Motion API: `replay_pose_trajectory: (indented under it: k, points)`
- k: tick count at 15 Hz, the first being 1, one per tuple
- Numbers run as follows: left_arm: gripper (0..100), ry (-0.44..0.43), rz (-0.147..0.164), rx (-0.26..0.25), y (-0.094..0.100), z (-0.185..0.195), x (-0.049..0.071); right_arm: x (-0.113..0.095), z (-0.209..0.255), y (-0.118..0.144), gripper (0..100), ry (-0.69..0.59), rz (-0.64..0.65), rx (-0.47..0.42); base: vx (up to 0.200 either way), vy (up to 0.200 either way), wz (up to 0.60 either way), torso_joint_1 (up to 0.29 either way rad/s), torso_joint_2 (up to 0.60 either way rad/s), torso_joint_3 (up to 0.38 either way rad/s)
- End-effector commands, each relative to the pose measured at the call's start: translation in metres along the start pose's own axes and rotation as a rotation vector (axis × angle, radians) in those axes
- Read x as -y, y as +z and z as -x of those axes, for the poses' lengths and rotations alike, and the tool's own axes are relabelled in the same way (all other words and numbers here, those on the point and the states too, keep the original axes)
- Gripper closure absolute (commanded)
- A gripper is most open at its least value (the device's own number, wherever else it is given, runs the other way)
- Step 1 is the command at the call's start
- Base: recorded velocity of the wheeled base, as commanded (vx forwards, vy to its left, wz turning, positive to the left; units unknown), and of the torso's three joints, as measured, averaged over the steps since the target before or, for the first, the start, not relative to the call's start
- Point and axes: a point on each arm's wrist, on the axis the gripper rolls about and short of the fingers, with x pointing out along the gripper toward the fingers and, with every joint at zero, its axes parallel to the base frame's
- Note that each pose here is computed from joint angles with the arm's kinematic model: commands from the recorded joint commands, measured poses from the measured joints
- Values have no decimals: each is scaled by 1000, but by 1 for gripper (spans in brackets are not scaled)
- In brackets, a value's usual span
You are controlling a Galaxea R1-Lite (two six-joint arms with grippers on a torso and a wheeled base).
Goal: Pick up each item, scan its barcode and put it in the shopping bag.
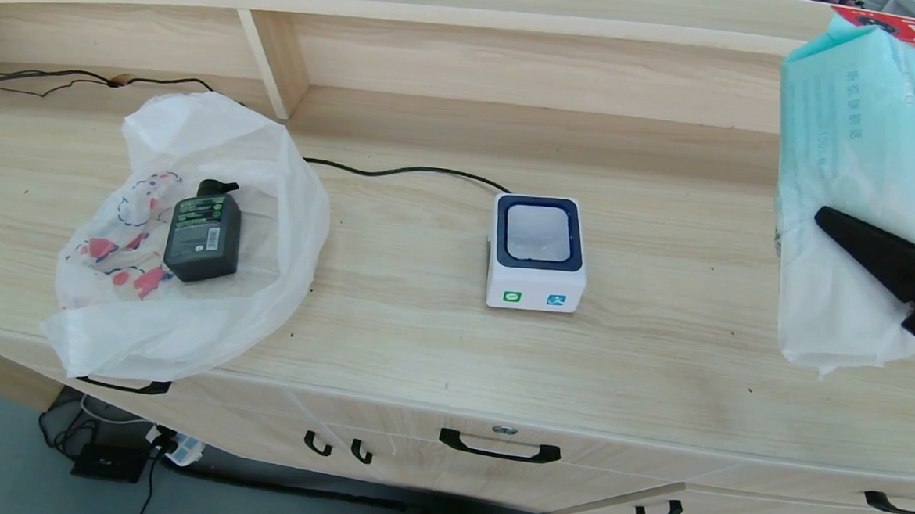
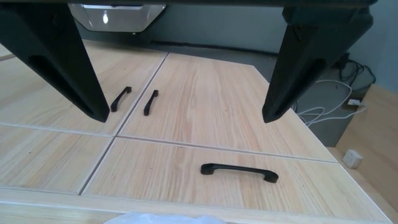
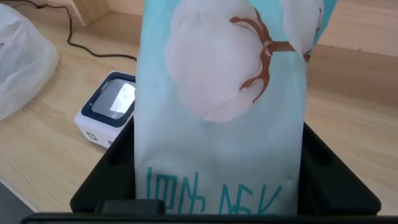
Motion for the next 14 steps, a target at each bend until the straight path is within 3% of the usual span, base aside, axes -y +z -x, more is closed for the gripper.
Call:
replay_pose_trajectory:
  k: [1,5,10,14]
  points:
    - [0,1,1,1,0,0,0,-3,10,-11,100,4,22,-19,0,0,0,0,0,0]
    - [0,1,1,1,0,0,0,-5,19,-15,100,4,16,-25,-150,0,0,8,3,-1]
    - [0,1,1,1,0,0,0,-4,16,-14,100,9,17,-34,0,0,0,0,0,0]
    - [0,1,1,1,0,0,0,-3,16,-15,100,0,16,-39,0,200,0,3,2,0]
